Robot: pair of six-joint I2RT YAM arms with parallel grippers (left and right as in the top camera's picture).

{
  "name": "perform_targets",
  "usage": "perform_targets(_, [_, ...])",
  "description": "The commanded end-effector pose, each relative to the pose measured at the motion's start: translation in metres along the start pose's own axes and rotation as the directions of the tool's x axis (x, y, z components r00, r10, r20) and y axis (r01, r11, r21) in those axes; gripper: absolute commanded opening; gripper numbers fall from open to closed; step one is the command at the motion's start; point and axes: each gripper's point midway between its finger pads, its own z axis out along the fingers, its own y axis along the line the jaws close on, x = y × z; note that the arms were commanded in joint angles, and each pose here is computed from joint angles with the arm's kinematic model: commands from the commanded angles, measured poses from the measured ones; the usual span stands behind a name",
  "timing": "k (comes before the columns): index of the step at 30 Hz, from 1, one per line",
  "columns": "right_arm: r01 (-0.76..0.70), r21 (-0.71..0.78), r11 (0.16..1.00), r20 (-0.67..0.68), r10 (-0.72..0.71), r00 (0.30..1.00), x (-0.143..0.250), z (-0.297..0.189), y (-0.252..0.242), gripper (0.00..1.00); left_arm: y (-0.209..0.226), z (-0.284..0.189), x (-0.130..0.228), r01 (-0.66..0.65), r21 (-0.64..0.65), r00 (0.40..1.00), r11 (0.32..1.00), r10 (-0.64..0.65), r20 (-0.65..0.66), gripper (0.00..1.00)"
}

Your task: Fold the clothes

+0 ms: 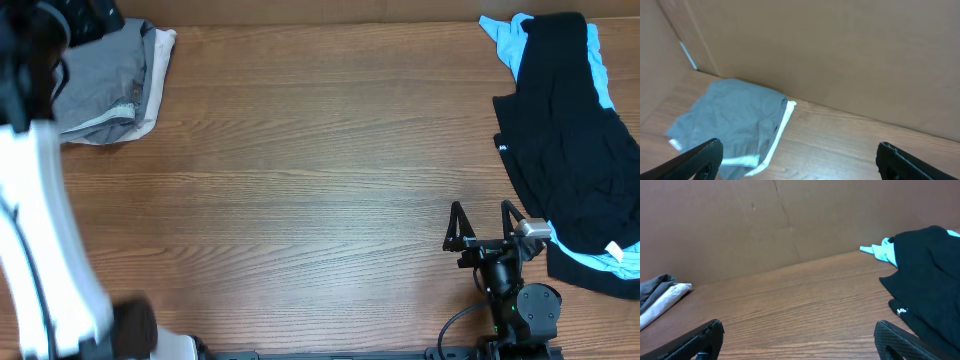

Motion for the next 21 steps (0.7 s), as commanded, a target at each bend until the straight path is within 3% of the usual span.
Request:
perform_targets(1, [0.005,0.014,1.0,0.013,-0.005,1.0,0.0,0.0,-0.003,1.0,-0.007,-0.051,0.009,0.011,0.019,0.999,1.0,-0.011,0.035,1.0])
perform_targets(6, [0.005,0.014,1.0,0.013,-0.005,1.0,0.0,0.0,-0.003,1.0,-0.007,-0.103,0.026,0.007,0.024,0.997,1.0,-0.009,0.071,1.0])
perform_targets(11, [0.005,0.014,1.0,0.013,-0.005,1.0,0.0,0.0,-0.003,1.0,0.014,-0.15,0.052,-0.014,-0.101,0.999,0.995,0.018,0.047,1.0])
perform_targets(14, [0.005,0.014,1.0,0.013,-0.005,1.0,0.0,0.0,-0.003,1.0,0.013,-0.173,0.057,-0.011,-0.094,0.996,0.996,0.02,0.089,1.0])
perform_targets(18, [0.005,0.014,1.0,0.013,-0.005,1.0,0.0,0.0,-0.003,1.0,0.015,-0.166,0.085,0.053,-0.07,0.994,0.996,-0.046,0.101,1.0])
perform_targets(21, [0.005,0.014,1.0,0.013,-0.005,1.0,0.0,0.0,-0.003,1.0,0.004,-0.146,0.105,0.05,0.035,0.987,0.998,-0.054,0.148,1.0])
